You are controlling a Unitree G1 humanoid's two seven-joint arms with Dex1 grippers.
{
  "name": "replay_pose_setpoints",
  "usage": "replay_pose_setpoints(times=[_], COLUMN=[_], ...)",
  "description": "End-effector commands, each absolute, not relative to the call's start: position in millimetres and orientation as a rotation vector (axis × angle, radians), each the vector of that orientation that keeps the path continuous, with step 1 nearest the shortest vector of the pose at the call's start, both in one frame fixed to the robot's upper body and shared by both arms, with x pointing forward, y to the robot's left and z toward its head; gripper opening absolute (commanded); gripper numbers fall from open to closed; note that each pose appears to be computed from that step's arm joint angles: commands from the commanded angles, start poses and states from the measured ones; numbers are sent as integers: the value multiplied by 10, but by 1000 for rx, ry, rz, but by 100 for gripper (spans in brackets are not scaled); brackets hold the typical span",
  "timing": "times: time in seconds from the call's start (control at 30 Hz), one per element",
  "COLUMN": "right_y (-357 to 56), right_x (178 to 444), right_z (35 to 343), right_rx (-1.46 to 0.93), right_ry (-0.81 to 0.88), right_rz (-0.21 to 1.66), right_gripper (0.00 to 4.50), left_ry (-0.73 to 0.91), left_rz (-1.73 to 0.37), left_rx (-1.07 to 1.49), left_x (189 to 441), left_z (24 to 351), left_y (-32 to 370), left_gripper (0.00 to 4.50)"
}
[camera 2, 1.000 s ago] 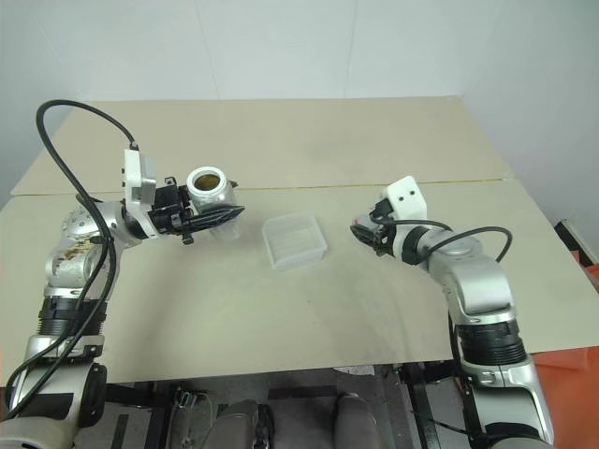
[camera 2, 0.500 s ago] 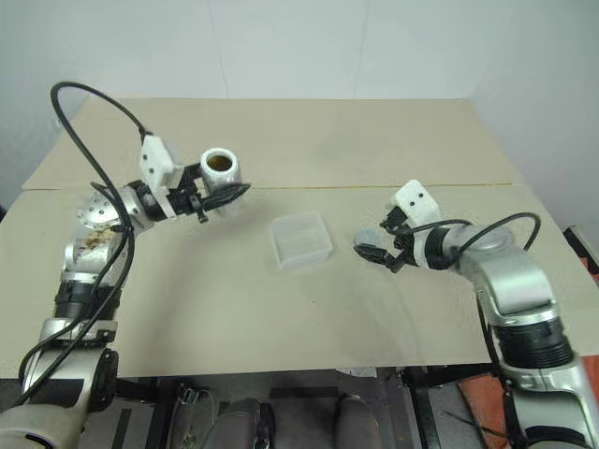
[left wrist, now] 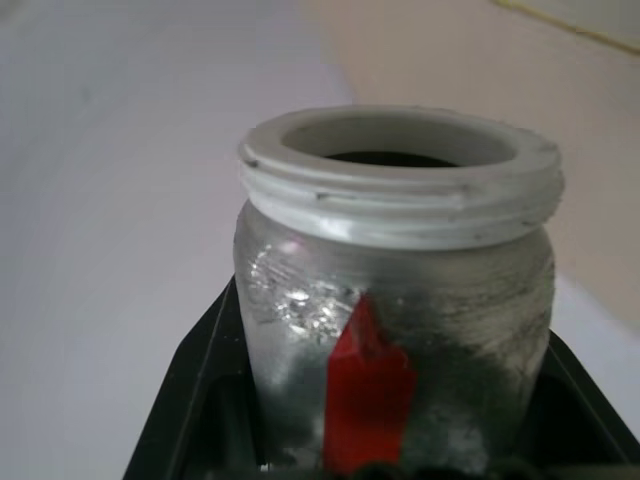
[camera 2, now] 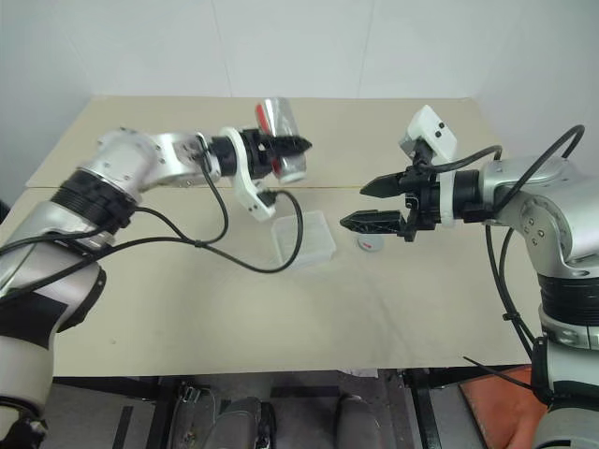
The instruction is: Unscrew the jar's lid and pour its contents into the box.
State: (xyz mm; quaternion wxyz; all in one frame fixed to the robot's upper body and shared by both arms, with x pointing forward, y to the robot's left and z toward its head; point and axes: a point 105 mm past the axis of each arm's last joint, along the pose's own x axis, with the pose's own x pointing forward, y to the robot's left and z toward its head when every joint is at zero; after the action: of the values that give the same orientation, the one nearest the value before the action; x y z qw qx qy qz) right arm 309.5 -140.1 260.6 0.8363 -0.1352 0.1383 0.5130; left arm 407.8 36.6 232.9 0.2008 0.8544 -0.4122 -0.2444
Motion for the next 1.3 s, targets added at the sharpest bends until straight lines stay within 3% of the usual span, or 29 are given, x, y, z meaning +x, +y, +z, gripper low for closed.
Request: replay_pose_setpoints(times=[0.03,0.37,0.57,0.83,1.07,1.2,1.3], right_y=[-1396,-1360,-1340,-1316,-1333,-1322,-1303], right_x=[3043,2994,2994,3008,3050,3022,2999], right_z=[2741,2726,2698,2661,2701,2646,2593], right_rx=[-278,-259,-258,-283,-267,-263,-269], right_ry=[239,228,219,155,95,111,127], right_rz=[1075,1069,1073,1082,1046,1055,1067], right_gripper=[448,448,448,448,448,448,448], left_ry=[-1212,-1207,-1057,-724,-414,-222,-184], left_rz=[-675,-632,-590,-573,-520,-479,-440], left_rx=[2433,2391,2121,1586,742,318,250], left_x=[4058,4054,4071,4040,3869,3883,3899], left_z=[2243,2265,2392,2463,2369,2177,1985], left_y=[336,373,504,945,1184,1345,1457], left_gripper=[227,227,227,227,227,227,227])
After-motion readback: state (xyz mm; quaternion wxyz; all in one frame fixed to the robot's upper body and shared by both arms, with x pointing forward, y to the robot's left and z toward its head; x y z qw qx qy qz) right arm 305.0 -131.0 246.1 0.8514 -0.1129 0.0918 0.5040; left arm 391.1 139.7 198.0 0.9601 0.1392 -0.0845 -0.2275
